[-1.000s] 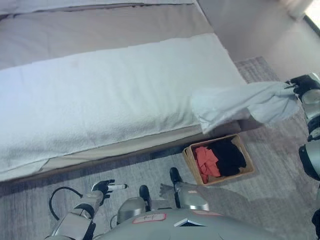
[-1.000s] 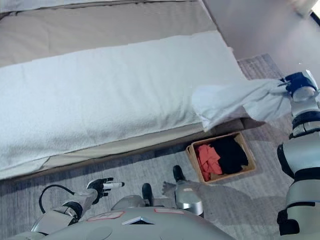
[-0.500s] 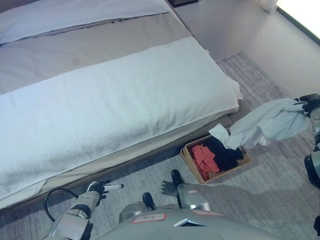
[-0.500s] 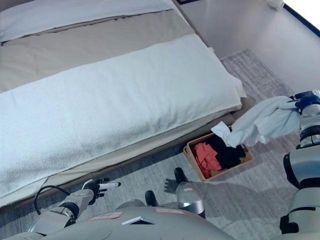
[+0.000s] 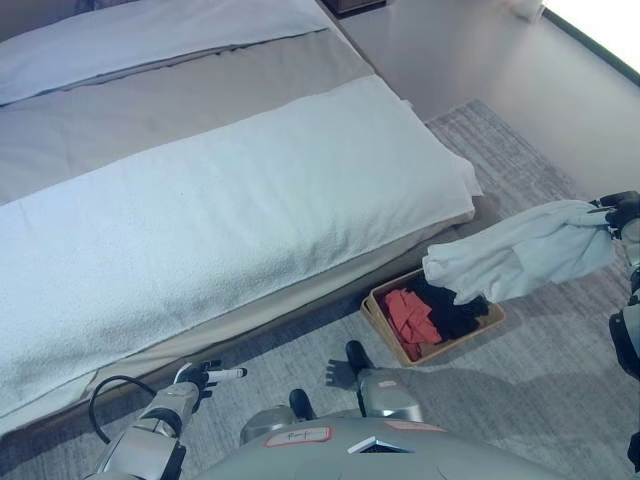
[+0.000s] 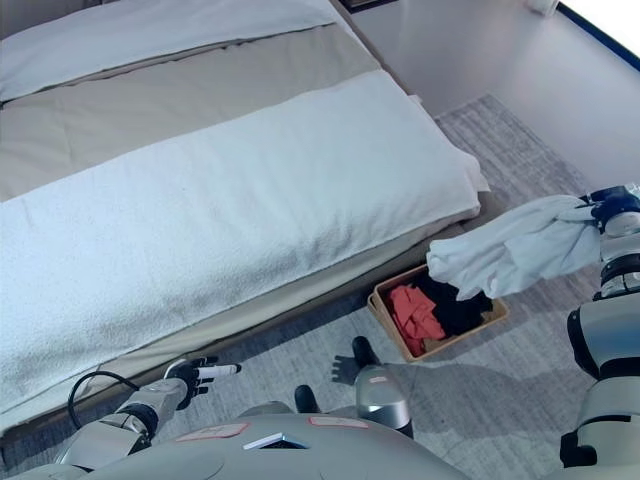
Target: Put the clothes on the bed into the basket.
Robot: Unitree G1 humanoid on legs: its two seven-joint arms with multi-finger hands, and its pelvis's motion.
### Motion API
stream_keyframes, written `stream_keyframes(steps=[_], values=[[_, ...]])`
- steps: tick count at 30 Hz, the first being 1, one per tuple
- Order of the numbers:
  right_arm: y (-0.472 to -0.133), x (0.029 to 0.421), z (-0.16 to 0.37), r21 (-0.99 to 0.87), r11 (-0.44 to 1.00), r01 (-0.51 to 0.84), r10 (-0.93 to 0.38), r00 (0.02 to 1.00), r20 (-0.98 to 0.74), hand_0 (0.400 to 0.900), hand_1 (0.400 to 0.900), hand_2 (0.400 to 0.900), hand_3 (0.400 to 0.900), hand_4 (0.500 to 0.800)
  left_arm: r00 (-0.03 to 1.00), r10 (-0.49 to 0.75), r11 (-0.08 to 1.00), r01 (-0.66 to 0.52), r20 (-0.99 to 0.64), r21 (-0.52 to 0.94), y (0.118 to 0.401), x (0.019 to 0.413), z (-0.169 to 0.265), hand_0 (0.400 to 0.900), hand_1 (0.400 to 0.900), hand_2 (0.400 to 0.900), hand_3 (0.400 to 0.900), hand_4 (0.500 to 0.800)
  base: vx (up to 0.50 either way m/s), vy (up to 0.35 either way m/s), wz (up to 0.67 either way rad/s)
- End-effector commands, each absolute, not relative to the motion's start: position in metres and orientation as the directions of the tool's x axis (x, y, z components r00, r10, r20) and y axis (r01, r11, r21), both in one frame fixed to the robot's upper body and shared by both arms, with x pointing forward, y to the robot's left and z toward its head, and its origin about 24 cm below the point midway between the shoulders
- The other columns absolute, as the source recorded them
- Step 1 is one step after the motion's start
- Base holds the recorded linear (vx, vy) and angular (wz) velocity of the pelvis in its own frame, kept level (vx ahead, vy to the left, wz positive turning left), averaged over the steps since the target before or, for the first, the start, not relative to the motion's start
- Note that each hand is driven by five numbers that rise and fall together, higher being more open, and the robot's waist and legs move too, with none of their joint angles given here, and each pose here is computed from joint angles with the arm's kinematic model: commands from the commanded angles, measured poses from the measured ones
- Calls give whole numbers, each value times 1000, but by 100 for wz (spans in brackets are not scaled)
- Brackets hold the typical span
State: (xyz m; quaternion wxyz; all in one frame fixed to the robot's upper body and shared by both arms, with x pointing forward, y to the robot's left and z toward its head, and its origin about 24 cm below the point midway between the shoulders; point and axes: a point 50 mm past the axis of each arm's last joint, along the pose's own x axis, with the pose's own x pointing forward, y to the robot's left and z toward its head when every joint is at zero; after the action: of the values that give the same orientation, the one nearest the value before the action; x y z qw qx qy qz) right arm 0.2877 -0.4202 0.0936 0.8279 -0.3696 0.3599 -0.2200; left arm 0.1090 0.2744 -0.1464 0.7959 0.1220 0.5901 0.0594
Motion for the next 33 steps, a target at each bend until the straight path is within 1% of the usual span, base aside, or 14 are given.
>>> stream_keyframes(steps=[1, 12, 33], values=[[-443, 287, 147, -810, 537, 235, -700, 661, -272, 900, 900, 900, 900, 800, 287, 363, 925, 2, -887, 379, 313, 109, -131, 900, 900, 900, 900, 800, -15, -17, -4], [-435, 293, 139, -805, 556, 207, -676, 676, -292, 900, 900, 900, 900, 800, 290, 356, 930, -15, -888, 367, 311, 109, -132, 900, 900, 900, 900, 800, -13, -7, -5], [-434, 289, 126, -783, 588, 205, -666, 672, -324, 900, 900, 900, 900, 800, 300, 345, 933, -10, -889, 359, 306, 114, -133, 900, 900, 900, 900, 800, -1, -2, 1]])
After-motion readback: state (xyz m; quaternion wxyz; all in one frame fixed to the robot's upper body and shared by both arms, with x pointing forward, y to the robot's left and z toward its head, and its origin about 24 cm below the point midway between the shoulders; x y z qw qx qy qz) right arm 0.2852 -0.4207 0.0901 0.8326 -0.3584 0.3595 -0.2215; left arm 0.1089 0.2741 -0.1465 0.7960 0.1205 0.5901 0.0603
